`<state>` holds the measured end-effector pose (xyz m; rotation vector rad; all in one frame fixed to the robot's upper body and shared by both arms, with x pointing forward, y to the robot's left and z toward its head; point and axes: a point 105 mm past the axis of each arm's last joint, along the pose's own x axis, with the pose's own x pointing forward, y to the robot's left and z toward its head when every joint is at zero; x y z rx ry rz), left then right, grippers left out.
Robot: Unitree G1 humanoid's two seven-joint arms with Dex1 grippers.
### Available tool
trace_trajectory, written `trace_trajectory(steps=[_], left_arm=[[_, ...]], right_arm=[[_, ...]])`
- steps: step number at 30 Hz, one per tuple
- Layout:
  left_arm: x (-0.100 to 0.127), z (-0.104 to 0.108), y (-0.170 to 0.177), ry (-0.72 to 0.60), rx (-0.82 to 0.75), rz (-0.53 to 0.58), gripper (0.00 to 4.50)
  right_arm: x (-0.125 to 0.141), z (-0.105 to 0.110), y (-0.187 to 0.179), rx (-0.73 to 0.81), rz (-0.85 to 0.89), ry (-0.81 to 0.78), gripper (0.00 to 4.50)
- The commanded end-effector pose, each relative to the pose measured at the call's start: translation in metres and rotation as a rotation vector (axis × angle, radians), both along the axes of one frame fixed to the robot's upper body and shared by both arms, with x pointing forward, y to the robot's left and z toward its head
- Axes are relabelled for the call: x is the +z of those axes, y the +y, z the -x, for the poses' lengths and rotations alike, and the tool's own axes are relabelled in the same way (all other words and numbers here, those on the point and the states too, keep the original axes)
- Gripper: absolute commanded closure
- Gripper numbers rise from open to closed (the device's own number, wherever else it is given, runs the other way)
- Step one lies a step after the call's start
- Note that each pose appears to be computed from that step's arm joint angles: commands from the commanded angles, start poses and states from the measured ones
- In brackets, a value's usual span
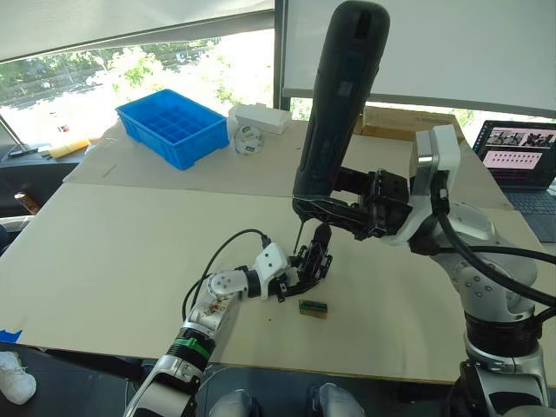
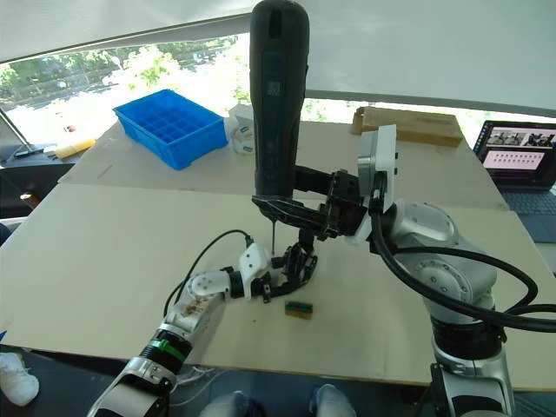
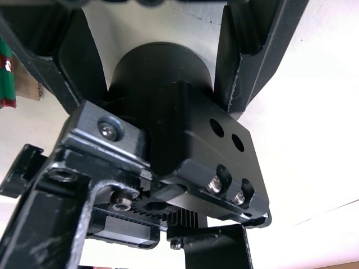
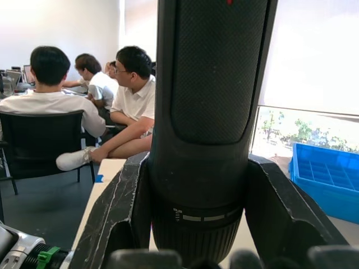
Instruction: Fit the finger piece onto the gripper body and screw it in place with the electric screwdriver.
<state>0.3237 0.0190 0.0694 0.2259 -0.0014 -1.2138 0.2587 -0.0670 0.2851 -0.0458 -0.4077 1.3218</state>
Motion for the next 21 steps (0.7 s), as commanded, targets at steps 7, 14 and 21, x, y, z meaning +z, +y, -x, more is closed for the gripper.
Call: trace_trajectory(steps=[7, 14, 21], left_arm=[[-0.018, 0.006, 0.001, 0.066, -0.004, -0.043, 2.22], [-0.019, 0.007, 0.002, 0.070, -0.003, -0.042, 2.22], [-0.019, 0.008, 0.002, 0.074, -0.006, -0.043, 2.22]], right_arm=[[0.005, 0.005, 0.001, -0.013, -0.023, -0.071, 2.59], [-0.002, 0.002, -0.001, -0.030, -0.003, -0.062, 2.59], [-0.008, -0.001, -0.004, -0.053, 0.017, -0.057, 2.59]])
